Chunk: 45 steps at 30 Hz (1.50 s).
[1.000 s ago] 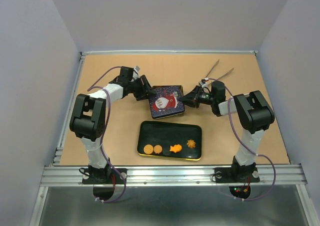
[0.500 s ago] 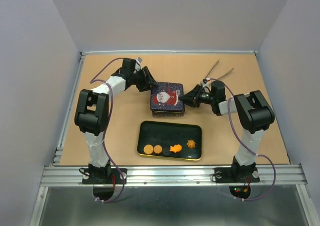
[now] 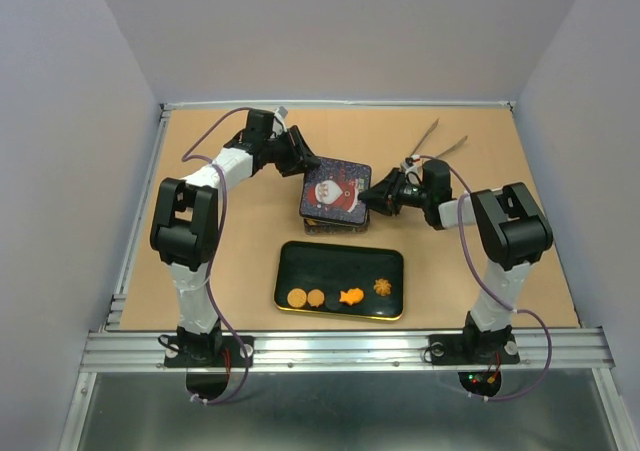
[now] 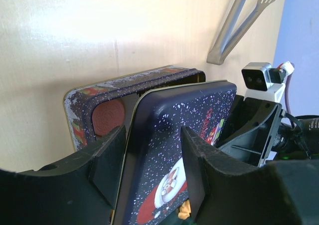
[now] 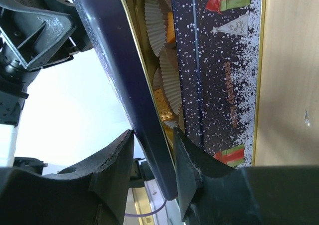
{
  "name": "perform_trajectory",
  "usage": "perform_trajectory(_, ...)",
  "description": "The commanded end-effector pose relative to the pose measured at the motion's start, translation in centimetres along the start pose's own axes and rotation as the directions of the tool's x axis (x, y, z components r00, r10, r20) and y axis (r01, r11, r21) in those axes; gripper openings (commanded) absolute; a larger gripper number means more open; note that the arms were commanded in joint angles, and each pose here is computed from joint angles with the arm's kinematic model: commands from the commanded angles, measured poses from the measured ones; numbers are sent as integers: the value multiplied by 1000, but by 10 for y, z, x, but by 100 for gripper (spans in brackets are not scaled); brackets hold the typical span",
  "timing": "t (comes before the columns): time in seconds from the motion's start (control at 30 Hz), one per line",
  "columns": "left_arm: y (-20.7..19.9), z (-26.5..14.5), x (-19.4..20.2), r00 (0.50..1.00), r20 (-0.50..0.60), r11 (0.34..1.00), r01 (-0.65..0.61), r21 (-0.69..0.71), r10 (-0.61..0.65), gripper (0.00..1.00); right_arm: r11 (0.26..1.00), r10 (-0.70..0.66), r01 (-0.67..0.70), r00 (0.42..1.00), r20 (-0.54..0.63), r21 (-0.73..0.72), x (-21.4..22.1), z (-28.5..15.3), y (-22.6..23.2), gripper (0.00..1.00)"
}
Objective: Pack the cookies
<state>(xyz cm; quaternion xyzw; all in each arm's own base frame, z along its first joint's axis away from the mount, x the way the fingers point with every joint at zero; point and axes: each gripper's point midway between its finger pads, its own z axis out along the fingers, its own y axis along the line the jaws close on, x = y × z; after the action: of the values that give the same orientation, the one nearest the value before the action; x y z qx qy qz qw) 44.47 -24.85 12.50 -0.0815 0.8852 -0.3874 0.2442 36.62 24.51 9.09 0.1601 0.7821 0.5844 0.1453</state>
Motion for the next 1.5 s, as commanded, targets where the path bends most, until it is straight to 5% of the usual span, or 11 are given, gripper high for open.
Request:
perform_trajectory(0.0, -21, -13, 5, 999, -6, 998, -37, 53, 38, 57, 998, -40, 39, 999, 33, 40, -12, 0, 7, 43)
perform_trajectory(1.23, 16, -12, 27, 999, -34, 997, -11, -71, 9, 55, 972, -134, 117, 988, 71, 206, -29, -10, 15, 44)
perform_trajectory(1.47, 16, -14, 24, 1000, -26, 997, -16, -76, 14, 55, 954, -175, 151, 982, 74, 259, -31, -14, 17, 54)
